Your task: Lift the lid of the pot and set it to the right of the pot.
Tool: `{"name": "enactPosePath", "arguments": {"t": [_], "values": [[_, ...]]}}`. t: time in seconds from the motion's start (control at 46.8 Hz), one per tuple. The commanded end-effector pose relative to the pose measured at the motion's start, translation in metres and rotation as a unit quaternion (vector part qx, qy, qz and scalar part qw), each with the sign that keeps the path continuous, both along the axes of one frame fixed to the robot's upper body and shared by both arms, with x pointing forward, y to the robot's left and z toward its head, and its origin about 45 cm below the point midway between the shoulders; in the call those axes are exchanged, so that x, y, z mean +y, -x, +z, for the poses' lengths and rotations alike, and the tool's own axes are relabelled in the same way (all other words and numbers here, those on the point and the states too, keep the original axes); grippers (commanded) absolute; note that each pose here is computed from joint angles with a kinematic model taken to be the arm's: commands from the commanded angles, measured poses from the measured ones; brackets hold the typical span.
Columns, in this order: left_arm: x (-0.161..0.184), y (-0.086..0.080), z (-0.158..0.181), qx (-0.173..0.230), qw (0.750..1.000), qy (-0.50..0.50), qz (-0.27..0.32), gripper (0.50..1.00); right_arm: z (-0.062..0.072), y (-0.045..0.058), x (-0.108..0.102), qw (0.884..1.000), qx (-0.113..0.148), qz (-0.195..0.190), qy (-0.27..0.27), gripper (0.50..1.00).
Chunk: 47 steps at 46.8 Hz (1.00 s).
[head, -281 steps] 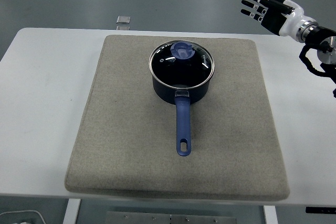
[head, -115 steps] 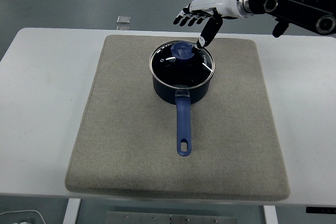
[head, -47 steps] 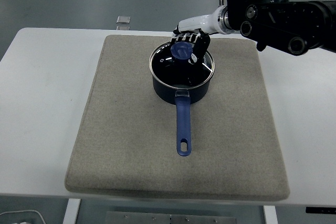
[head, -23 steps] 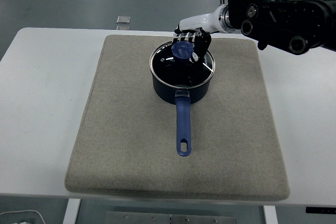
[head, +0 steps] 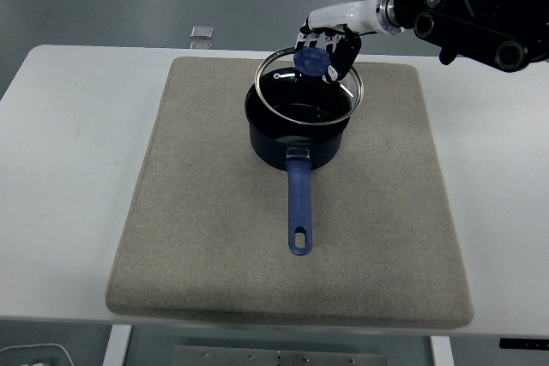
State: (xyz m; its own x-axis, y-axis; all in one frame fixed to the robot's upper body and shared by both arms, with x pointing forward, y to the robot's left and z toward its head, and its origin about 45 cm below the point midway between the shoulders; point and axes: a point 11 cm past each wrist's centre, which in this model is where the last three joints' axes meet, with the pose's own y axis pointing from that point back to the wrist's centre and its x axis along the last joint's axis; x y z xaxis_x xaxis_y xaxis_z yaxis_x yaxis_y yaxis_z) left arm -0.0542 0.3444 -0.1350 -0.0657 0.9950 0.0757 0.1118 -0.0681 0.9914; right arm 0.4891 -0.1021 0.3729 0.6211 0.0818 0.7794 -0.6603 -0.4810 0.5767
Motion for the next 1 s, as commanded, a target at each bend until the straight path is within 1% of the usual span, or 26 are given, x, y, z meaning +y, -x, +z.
{"name": "enactPosePath", "arguments": {"t": [0.0, 0.15, 0.235, 0.299, 0.342, 0.427, 0.556, 0.662, 0.769, 0.855, 0.983], "values": [[0.0, 0.0, 0.0, 0.0, 1.0, 0.0, 0.0, 1.0, 0.007, -0.005, -0.017, 1.0, -0.003, -0.016, -0.001, 0.5], [0.0, 0.0, 0.0, 0.0, 1.0, 0.0, 0.0, 1.0, 0.012, -0.011, -0.046, 0.999, -0.008, -0.046, 0.001, 0.5], [0.0, 0.0, 0.0, 0.0, 1.0, 0.0, 0.0, 1.0, 0.007, -0.016, -0.067, 0.998, -0.007, -0.067, 0.011, 0.5], [0.0, 0.0, 0.0, 0.0, 1.0, 0.0, 0.0, 1.0, 0.008, -0.018, -0.077, 0.997, -0.01, -0.079, 0.012, 0.5], [0.0, 0.0, 0.0, 0.0, 1.0, 0.0, 0.0, 1.0, 0.006, -0.02, -0.086, 0.996, -0.008, -0.088, 0.012, 0.5], [0.0, 0.0, 0.0, 0.0, 1.0, 0.0, 0.0, 1.0, -0.005, -0.02, -0.104, 0.994, 0.001, -0.106, 0.012, 0.5], [0.0, 0.0, 0.0, 0.0, 1.0, 0.0, 0.0, 1.0, -0.018, -0.023, -0.121, 0.992, 0.006, -0.126, 0.015, 0.5], [0.0, 0.0, 0.0, 0.0, 1.0, 0.001, 0.0, 1.0, -0.036, -0.024, -0.132, 0.99, 0.013, -0.142, 0.018, 0.5], [0.0, 0.0, 0.0, 0.0, 1.0, 0.001, 0.0, 1.0, -0.055, -0.022, -0.138, 0.988, 0.026, -0.149, 0.021, 0.5], [0.0, 0.0, 0.0, 0.0, 1.0, 0.001, 0.0, 1.0, -0.066, -0.021, -0.142, 0.987, 0.032, -0.156, 0.022, 0.5], [0.0, 0.0, 0.0, 0.0, 1.0, 0.001, 0.0, 1.0, -0.075, -0.02, -0.144, 0.986, 0.03, -0.16, 0.02, 0.5]]}}
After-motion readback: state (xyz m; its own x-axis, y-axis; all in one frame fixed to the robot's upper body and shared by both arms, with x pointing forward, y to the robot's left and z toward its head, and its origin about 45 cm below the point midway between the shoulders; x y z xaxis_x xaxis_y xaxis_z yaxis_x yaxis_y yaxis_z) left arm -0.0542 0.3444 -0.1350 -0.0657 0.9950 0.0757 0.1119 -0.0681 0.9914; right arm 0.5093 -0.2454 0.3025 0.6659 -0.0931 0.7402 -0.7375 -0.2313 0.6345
